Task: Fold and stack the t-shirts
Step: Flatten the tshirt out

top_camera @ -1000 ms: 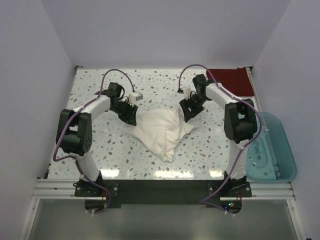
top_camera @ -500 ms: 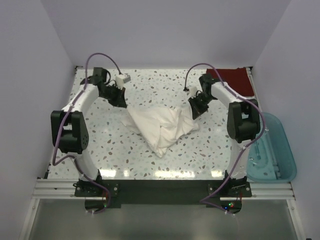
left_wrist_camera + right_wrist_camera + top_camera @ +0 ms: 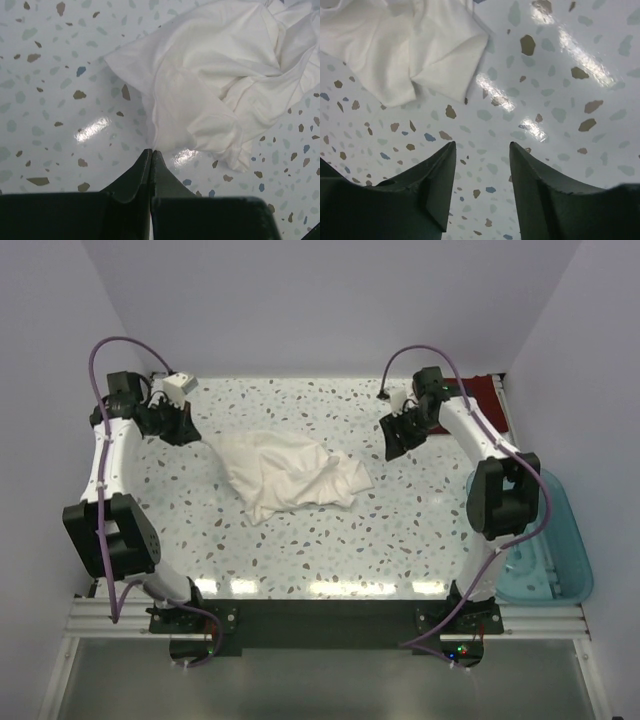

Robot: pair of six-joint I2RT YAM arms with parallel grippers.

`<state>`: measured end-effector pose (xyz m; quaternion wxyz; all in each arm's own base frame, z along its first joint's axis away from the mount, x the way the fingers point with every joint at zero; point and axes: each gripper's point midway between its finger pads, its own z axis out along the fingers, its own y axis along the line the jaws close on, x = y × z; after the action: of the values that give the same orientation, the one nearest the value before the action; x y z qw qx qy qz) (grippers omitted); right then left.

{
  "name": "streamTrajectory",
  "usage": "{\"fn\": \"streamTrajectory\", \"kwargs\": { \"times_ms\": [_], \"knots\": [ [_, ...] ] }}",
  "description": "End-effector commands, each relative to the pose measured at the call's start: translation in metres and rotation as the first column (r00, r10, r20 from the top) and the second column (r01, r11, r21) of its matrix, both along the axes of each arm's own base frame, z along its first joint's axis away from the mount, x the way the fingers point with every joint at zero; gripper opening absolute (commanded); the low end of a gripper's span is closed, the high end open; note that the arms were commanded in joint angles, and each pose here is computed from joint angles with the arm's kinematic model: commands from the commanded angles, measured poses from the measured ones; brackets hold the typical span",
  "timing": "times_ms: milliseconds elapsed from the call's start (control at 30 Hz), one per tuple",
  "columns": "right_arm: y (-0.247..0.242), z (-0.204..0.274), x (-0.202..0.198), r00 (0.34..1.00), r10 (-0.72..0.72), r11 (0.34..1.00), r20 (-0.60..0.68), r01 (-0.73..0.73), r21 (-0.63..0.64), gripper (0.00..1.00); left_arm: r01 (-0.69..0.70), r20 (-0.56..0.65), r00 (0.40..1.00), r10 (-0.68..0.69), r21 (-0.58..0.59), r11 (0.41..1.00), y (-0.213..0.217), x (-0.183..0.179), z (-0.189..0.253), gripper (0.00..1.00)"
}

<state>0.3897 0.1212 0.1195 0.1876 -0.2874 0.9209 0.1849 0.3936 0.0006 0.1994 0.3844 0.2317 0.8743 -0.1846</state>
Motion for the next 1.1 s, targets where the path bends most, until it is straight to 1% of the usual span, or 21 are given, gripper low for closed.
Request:
{"fn": "streamTrajectory", "kwargs": {
  "times_ms": [0,33,100,200,233,267,333,367,400,433,500,600,733,767,800,867,900,967,1000,1033,1067],
  "knots": [
    [0.047,0.021,-0.011,0.991,0.125,0.99,0.044,-0.127,0.062,0.53,-0.022,-0.027,0.999,0.023,0.037,0.999,0.014,-0.006,-0.024,0.0],
    [0.056,0.023,-0.008,0.987,0.145,0.987,0.075,-0.149,0.059,0.58,-0.021,-0.038,0.999,0.022,0.034,0.999,0.015,-0.007,-0.027,0.0],
    [0.072,0.024,-0.005,0.978,0.178,0.982,0.112,-0.185,0.05,0.65,-0.011,-0.05,0.999,0.012,0.017,1.0,0.012,-0.006,-0.031,0.0],
    [0.105,0.021,0.007,0.948,0.27,0.961,0.169,-0.276,0.015,0.66,-0.003,-0.068,0.998,0.003,-0.005,1.0,0.009,-0.005,-0.034,0.0],
    [0.115,0.031,0.016,0.93,0.296,0.953,0.218,-0.303,0.002,0.67,0.002,-0.072,0.997,-0.002,-0.005,1.0,0.009,-0.005,-0.034,0.0],
    [0.119,0.025,0.022,0.919,0.318,0.947,0.231,-0.32,-0.031,0.68,0.007,-0.083,0.997,-0.007,-0.006,1.0,0.009,-0.005,-0.036,0.0],
    [0.14,0.029,0.031,0.864,0.402,0.913,0.302,-0.401,-0.069,0.71,0.011,-0.087,0.996,-0.012,-0.007,1.0,0.009,-0.005,-0.038,0.0],
    [0.146,0.019,0.032,0.851,0.435,0.899,0.294,-0.431,-0.082,0.72,0.011,-0.092,0.996,-0.012,-0.013,1.0,0.009,-0.005,-0.039,0.0],
    [0.156,0.019,0.033,0.816,0.491,0.87,0.305,-0.48,-0.113,0.73,0.015,-0.093,0.996,-0.016,-0.017,1.0,0.008,-0.004,-0.04,0.0],
    [0.161,0.014,0.032,0.8,0.52,0.853,0.299,-0.507,-0.127,0.73,0.016,-0.093,0.995,-0.018,-0.02,1.0,0.007,-0.003,-0.039,0.0],
    [0.171,-0.002,0.029,0.757,0.596,0.802,0.266,-0.574,-0.163,0.73,0.022,-0.103,0.994,-0.026,-0.041,0.999,0.005,-0.003,-0.039,0.0],
    [0.177,-0.02,0.025,0.716,0.66,0.751,0.228,-0.631,-0.196,0.73,0.019,-0.104,0.994,-0.024,-0.053,0.998,0.005,0.003,-0.038,0.0],
    [0.173,-0.04,0.023,0.694,0.7,0.713,0.168,-0.664,-0.225,0.71,0.011,-0.102,0.995,-0.017,-0.057,0.998,0.007,0.011,-0.039,0.0],
    [0.171,-0.043,0.023,0.692,0.705,0.707,0.159,-0.667,-0.235,0.69,0.009,-0.102,0.995,-0.015,-0.059,0.998,0.007,0.012,-0.039,0.0],
    [0.169,-0.049,0.022,0.687,0.713,0.698,0.141,-0.674,-0.244,0.53,0.008,-0.097,0.995,-0.014,-0.058,0.998,0.008,0.015,-0.037,0.0],
    [0.162,-0.048,0.024,0.689,0.712,0.695,0.131,-0.667,-0.267,0.31,0.007,-0.106,0.994,-0.013,-0.061,0.998,0.009,0.017,-0.04,0.0],
    [0.158,-0.046,0.024,0.694,0.71,0.697,0.125,-0.665,-0.267,0.17,0.006,-0.099,0.995,-0.012,-0.059,0.998,0.009,0.019,-0.037,0.0],
    [0.152,-0.028,0.024,0.7,0.699,0.709,0.147,-0.653,-0.266,0.0,0.002,-0.105,0.994,-0.009,-0.064,0.998,0.009,0.022,-0.038,0.0],
    [0.147,-0.025,0.021,0.709,0.691,0.717,0.143,-0.646,-0.263,0.0,0.005,-0.1,0.995,-0.011,-0.063,0.998,0.009,0.023,-0.036,0.0],
    [0.143,-0.011,0.023,0.715,0.677,0.731,0.172,-0.626,-0.271,0.0,0.006,-0.104,0.995,-0.012,-0.065,0.998,0.009,0.024,-0.037,0.0],
    [0.137,-0.007,0.026,0.728,0.662,0.743,0.179,-0.604,-0.289,0.03,0.004,-0.103,0.995,-0.011,-0.067,0.998,0.009,0.024,-0.036,0.0]
  ]
}}
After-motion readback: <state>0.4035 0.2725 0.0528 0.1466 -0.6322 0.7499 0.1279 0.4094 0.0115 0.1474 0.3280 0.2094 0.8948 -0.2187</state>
